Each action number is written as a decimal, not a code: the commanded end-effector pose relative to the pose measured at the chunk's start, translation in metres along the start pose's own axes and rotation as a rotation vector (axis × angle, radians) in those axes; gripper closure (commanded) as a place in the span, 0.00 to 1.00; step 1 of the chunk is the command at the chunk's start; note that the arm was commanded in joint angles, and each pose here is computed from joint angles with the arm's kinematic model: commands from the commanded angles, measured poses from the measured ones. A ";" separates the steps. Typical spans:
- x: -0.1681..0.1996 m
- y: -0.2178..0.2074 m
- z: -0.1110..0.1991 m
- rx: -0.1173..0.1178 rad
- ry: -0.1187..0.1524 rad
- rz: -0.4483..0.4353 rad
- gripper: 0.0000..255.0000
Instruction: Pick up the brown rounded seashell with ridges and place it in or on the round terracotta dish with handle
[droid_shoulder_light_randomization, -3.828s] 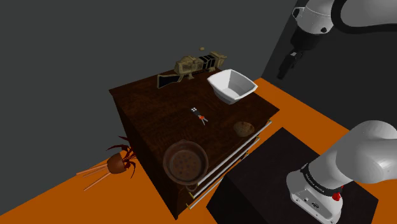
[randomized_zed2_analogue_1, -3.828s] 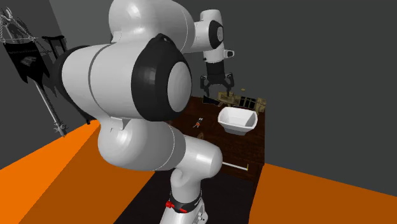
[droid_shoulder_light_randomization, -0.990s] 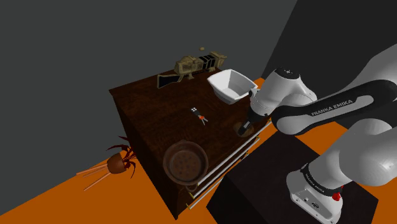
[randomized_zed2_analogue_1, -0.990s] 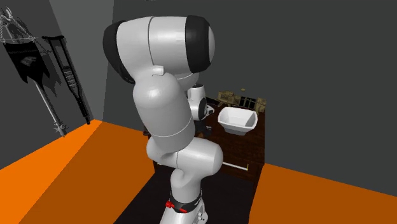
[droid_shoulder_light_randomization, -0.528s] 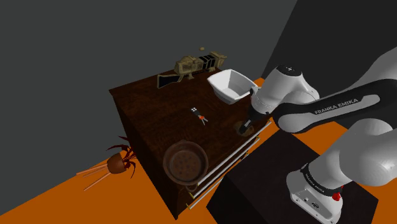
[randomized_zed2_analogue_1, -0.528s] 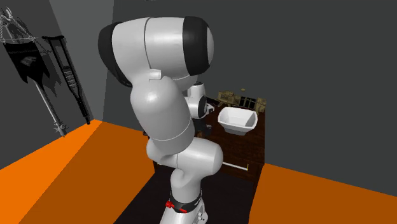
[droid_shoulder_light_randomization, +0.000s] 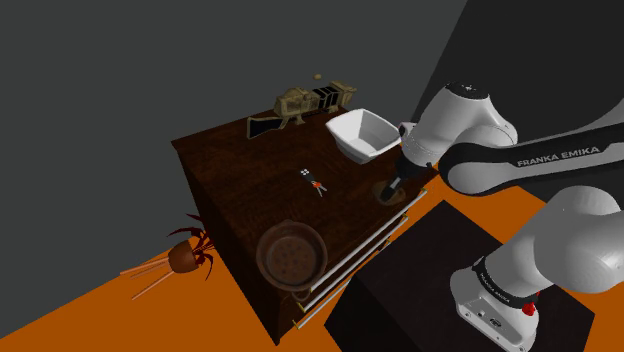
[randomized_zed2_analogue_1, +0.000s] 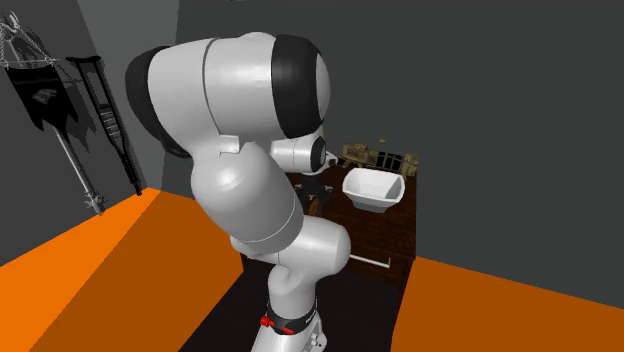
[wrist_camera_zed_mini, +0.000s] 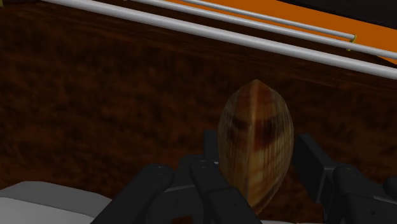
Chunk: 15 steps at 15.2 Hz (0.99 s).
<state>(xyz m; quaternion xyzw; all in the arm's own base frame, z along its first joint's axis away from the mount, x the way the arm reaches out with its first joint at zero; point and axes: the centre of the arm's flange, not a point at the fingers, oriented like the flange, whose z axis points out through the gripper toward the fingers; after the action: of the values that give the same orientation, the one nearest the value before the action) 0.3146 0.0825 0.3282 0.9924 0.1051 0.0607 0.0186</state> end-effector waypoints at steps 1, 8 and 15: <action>0.002 0.000 -0.010 0.000 -0.001 0.000 1.00; 0.006 0.002 -0.047 0.000 -0.001 0.000 1.00; 0.020 -0.035 -0.068 0.000 -0.001 0.000 1.00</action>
<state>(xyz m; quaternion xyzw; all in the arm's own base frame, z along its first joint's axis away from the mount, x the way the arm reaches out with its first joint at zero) 0.3184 0.1105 0.3942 0.9924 0.1055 0.0605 0.0189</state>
